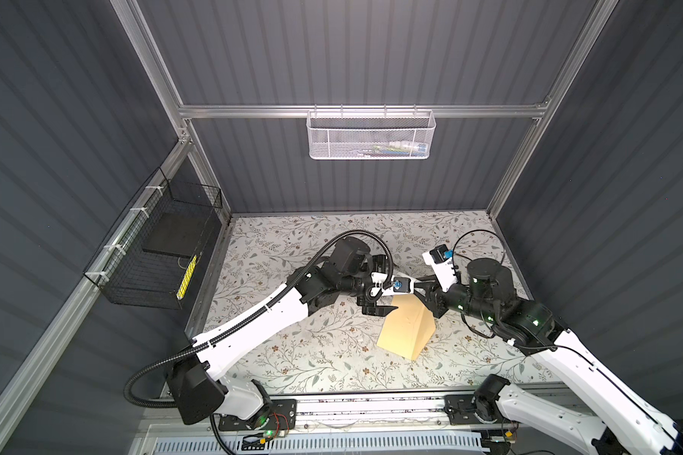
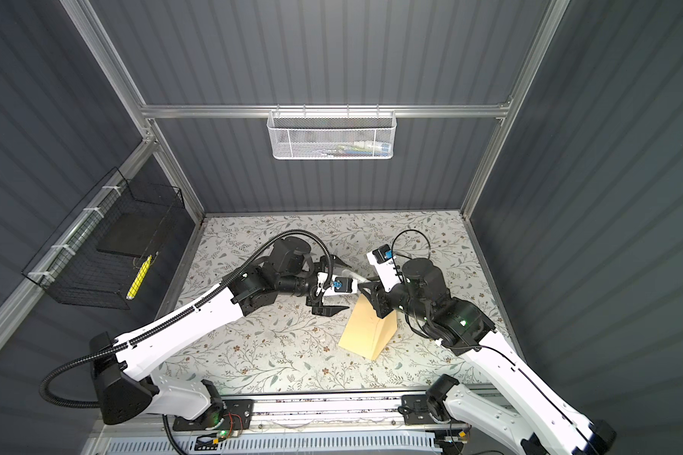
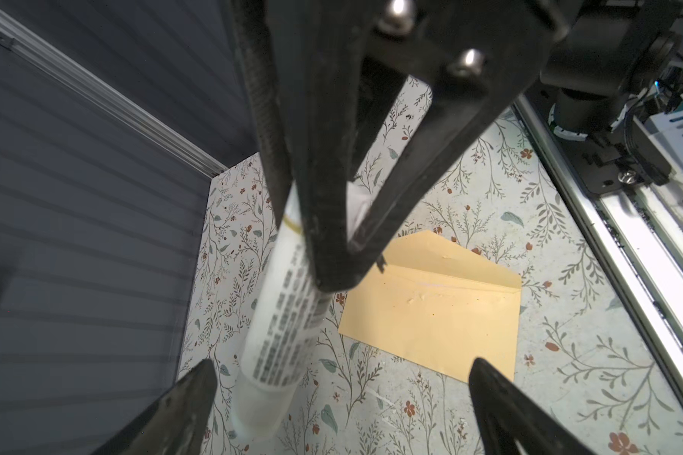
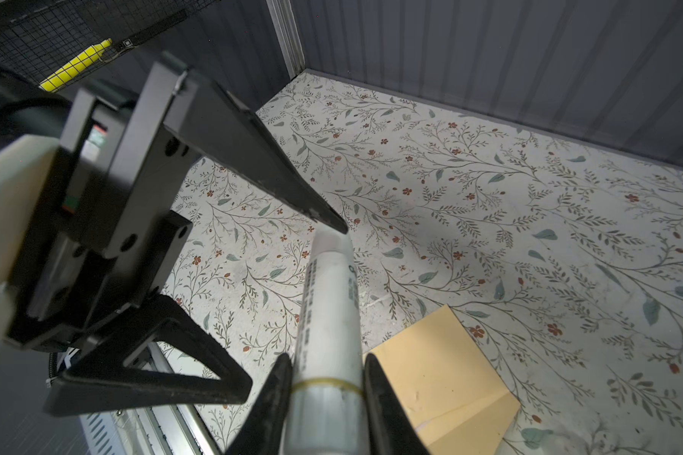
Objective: Place the letter into the envelope and seal it
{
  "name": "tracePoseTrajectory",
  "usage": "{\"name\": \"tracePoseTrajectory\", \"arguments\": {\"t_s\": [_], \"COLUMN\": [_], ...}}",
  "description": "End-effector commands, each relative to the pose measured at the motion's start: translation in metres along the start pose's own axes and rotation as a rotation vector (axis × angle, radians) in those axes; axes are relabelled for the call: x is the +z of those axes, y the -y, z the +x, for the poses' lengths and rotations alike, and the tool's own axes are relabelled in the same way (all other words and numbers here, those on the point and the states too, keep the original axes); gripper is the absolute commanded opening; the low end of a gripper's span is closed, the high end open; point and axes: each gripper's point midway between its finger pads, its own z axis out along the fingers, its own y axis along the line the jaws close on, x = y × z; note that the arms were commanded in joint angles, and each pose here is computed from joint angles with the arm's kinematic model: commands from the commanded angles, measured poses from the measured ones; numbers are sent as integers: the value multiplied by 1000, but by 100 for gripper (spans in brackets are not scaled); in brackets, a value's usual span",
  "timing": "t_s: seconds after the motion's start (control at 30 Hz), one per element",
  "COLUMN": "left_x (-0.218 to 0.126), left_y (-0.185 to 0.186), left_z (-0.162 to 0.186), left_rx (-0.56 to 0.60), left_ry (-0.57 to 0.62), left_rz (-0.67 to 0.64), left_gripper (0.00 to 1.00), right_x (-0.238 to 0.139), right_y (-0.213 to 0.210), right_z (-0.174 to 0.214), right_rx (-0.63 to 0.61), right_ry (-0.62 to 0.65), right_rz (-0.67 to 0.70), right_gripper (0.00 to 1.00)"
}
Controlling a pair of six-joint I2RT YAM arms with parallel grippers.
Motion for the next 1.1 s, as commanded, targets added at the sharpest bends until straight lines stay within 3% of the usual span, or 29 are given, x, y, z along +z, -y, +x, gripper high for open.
{"name": "tracePoseTrajectory", "arguments": {"t_s": [0.0, 0.13, 0.3, 0.97, 1.07], "left_x": [10, 20, 22, 26, 24], "left_y": [-14, -20, -25, -8, -8], "left_z": [1, 7, 2, -1, -2], "left_rx": [86, 58, 30, -46, -53], "left_ry": [-44, -73, -51, 16, 19], "left_rz": [-50, -70, -91, -44, -48], "left_gripper": [97, 89, 67, 25, 18], "right_x": [3, 3, 7, 8, 8], "right_y": [-5, -7, -8, -20, -22], "right_z": [3, 4, 8, 1, 0], "right_rx": [26, 35, 51, 91, 94], "right_ry": [-16, -17, -36, -7, -2], "right_rz": [-36, -50, -56, -127, -140], "right_gripper": [11, 11, 12, 20, 30]}}
